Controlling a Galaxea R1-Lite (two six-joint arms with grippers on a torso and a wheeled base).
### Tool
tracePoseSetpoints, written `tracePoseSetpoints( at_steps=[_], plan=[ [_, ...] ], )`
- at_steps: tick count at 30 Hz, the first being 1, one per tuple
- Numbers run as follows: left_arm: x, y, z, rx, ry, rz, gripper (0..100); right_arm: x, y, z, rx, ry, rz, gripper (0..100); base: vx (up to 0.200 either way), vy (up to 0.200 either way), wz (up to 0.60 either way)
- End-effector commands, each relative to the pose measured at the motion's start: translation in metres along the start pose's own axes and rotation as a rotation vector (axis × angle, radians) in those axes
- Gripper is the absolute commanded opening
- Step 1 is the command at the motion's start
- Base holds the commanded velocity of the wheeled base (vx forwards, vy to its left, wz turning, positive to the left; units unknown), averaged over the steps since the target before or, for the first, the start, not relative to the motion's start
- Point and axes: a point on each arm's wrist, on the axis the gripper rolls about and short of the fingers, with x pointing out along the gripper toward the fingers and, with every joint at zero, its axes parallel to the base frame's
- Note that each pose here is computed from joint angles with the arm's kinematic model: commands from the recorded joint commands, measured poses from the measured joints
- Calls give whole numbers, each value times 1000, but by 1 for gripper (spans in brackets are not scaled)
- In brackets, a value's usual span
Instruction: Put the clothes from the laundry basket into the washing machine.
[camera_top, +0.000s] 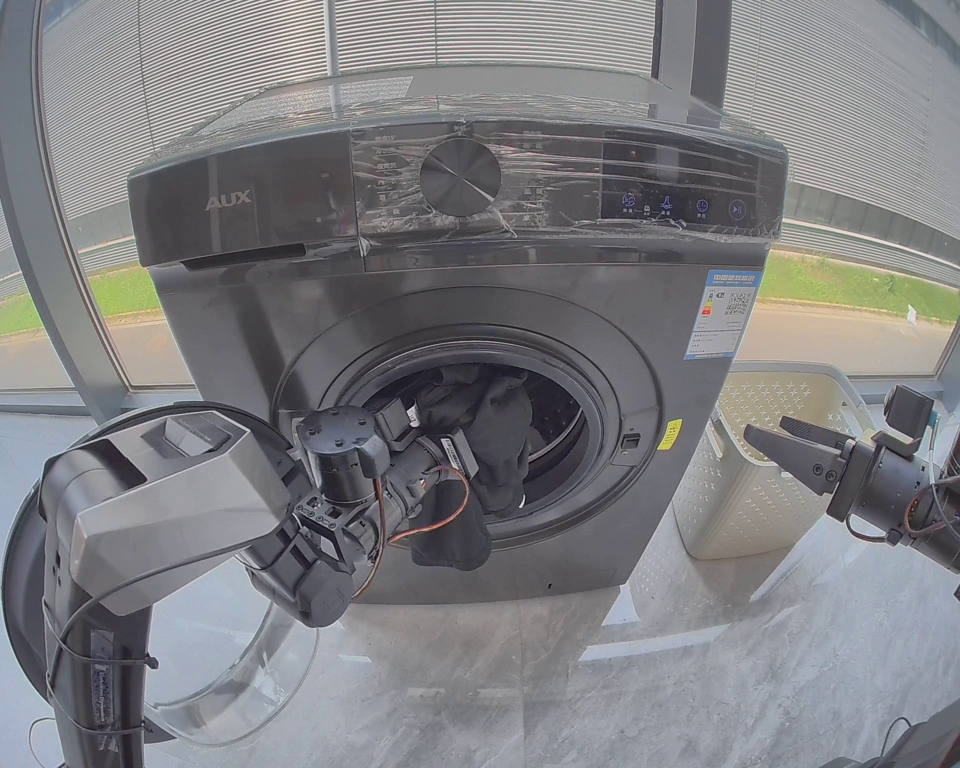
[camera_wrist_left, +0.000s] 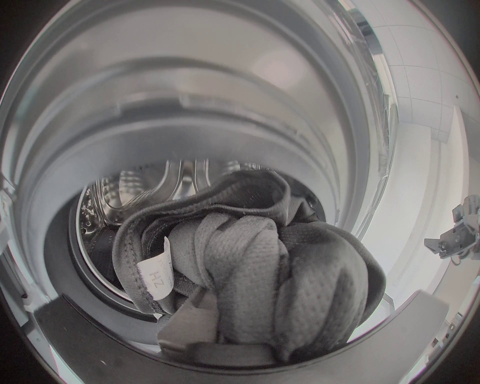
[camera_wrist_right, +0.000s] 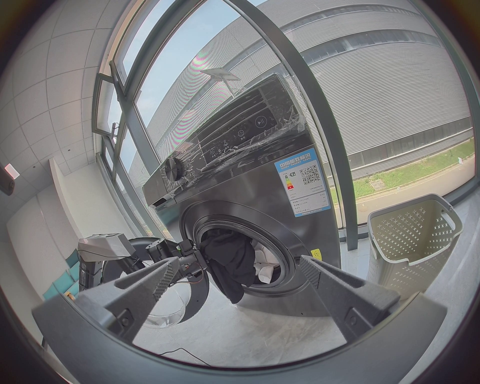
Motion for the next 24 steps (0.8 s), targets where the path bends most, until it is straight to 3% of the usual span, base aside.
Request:
tracePoseSetpoints(
  at_steps=[1,8,15,24],
  plan=[
    [15,13,-16,3,0,16,0,4,-2,-1,3,8,-2,100,0,0,0],
    [40,19,-9,6,-91,-3,0,6,-2,-1,5,13,-2,100,0,0,0],
    [60,34,-25,9,-120,2,0,10,-5,-4,12,33,-6,100,0,0,0],
    [74,35,-25,12,-172,-20,0,16,-7,-4,14,42,2,100,0,0,0]
  ],
)
